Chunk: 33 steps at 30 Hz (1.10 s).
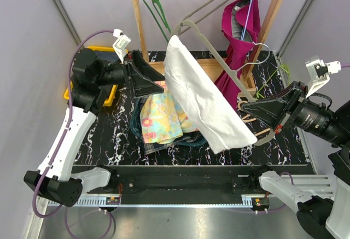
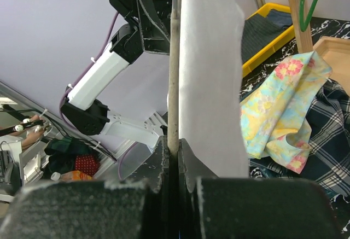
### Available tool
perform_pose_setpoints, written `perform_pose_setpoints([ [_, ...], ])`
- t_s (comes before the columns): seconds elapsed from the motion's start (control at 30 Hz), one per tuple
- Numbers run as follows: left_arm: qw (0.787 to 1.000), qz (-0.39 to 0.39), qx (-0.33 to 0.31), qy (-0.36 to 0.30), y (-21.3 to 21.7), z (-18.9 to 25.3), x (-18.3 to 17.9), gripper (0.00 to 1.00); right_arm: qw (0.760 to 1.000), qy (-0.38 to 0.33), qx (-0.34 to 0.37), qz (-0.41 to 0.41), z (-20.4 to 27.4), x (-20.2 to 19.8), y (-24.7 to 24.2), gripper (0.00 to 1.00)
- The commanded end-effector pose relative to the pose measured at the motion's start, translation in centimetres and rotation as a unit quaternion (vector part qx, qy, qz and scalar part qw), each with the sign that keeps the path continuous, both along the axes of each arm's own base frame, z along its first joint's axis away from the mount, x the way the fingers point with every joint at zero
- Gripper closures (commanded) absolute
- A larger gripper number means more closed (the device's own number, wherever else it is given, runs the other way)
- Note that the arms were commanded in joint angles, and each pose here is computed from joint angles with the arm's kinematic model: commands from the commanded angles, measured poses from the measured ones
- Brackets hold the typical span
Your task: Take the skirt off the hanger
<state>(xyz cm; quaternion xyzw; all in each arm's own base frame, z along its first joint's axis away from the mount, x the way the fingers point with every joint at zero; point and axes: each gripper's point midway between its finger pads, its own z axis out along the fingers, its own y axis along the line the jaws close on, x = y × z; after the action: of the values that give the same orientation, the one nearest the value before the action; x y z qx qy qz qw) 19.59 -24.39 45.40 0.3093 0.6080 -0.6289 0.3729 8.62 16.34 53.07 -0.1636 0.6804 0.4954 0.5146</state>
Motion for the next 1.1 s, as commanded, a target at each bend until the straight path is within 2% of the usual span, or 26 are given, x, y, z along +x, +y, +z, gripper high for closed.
perform_pose_setpoints([
  [0.0, 0.999, -0.003, 0.004, -0.05, 1.2, 1.0, 0.2, 0.01, 0.998, -0.059, 0.032, 0.02, 3.5, -1.2, 0.1, 1.0],
  [0.17, 0.998, 0.005, 0.007, -0.063, 1.3, 0.6, 0.6, 0.01, 0.997, -0.06, 0.037, 0.026, 4.0, -1.3, 0.3, 1.0],
  [0.2, 0.996, 0.017, 0.016, -0.091, 1.5, 0.3, 1.3, 0.01, 0.997, -0.062, 0.038, 0.027, 4.1, -1.4, 0.2, 1.0],
  [0.33, 0.997, 0.014, 0.008, -0.076, 1.6, 0.4, 1.7, 0.01, 0.997, -0.059, 0.038, 0.029, 4.1, -1.4, 0.3, 1.0],
  [0.37, 0.999, 0.01, -0.002, -0.047, 1.5, 0.8, 1.3, 0.01, 0.997, -0.06, 0.039, 0.029, 4.1, -1.3, 0.3, 1.0],
  [0.4, 0.998, 0.007, -0.015, -0.066, 1.3, 1.3, 1.3, 0.01, 0.997, -0.061, 0.04, 0.03, 4.2, -1.3, 0.4, 1.0],
  [0.47, 0.998, 0.001, -0.027, -0.049, 1.1, 1.8, 1.0, 0.01, 0.997, -0.058, 0.042, 0.033, 4.1, -1.1, 0.5, 1.0],
  [0.93, 0.997, -0.014, -0.05, -0.054, -0.2, 2.8, 1.0, 0.01, 0.996, -0.042, 0.062, 0.044, 3.3, 0.4, 1.5, 1.0],
  [1.0, 0.997, -0.026, -0.057, -0.054, -0.5, 3.3, 0.3, 0.03, 0.996, -0.032, 0.068, 0.042, 2.3, 1.8, 2.0, 1.0],
  [1.07, 0.996, -0.036, -0.06, -0.049, -0.6, 3.6, -0.4, 0.1, 0.995, -0.041, 0.082, 0.044, 2.3, 2.3, 2.3, 1.0],
])
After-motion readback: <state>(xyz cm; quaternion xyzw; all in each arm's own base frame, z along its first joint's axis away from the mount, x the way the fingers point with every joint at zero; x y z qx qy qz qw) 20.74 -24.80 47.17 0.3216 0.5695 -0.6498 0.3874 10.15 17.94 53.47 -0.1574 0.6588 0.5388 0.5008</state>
